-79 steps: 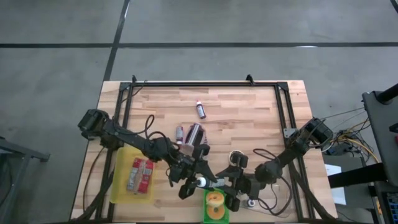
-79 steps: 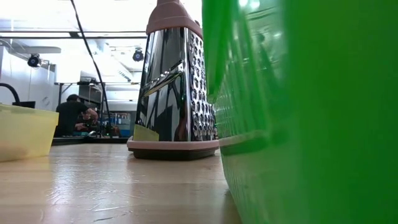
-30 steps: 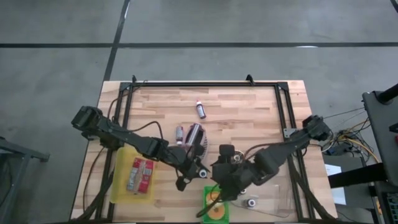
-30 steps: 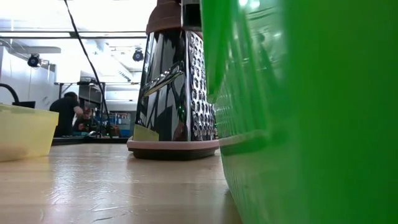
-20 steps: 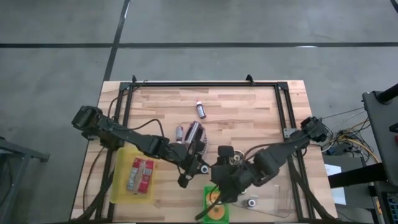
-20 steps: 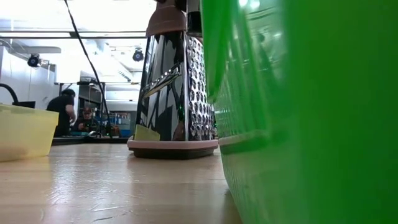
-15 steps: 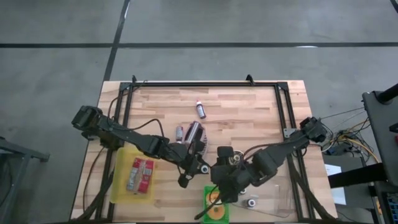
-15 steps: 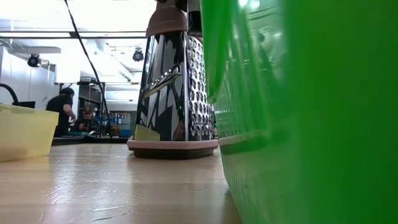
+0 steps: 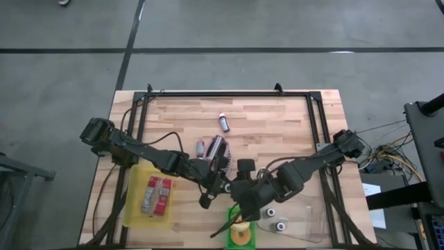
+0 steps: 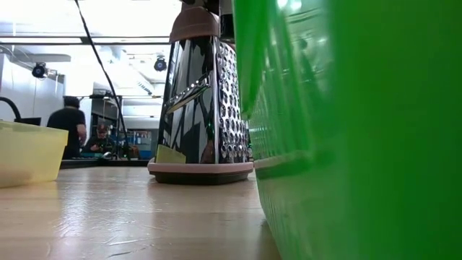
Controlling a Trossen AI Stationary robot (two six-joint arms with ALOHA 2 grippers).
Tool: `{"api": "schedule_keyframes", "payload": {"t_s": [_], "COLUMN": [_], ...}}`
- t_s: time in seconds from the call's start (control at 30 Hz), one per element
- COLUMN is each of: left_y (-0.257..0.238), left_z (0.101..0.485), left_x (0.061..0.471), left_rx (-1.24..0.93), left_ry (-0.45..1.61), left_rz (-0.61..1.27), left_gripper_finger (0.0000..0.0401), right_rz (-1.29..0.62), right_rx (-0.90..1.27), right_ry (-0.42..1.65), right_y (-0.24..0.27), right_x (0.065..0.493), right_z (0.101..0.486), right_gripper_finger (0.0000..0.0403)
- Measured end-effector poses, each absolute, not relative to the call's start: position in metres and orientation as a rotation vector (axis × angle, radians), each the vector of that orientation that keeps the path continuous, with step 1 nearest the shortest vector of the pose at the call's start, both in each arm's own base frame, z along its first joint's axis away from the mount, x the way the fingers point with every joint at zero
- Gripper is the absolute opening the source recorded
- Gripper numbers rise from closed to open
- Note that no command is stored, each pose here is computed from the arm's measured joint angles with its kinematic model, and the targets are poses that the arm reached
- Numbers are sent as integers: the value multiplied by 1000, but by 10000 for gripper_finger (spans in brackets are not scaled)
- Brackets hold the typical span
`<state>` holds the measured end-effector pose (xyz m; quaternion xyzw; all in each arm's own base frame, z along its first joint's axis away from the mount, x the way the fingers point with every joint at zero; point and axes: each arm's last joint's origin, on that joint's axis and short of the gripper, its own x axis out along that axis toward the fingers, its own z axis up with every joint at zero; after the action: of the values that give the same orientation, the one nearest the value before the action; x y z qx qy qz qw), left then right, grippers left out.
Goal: Pick & Place Food Item
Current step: Put the black food coloring bottle into the transparent bin
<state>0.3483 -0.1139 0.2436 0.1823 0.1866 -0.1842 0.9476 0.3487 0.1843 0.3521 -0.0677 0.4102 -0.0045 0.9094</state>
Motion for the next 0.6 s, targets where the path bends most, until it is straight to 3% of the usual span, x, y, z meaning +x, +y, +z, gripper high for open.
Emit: {"api": "schedule_keyframes", "payload": {"t_s": [0.6], "left_y": [-114], "left_z": [244], "left_x": [349], "left_rx": [382], "left_ry": [374], "left_rz": [-376], "left_gripper_finger": [105], "right_rz": [6], "right_rx": [-136], "right_ry": [859], "right_y": [175], "right_x": [356], "right_z": [346], "right_gripper_finger": [212]}}
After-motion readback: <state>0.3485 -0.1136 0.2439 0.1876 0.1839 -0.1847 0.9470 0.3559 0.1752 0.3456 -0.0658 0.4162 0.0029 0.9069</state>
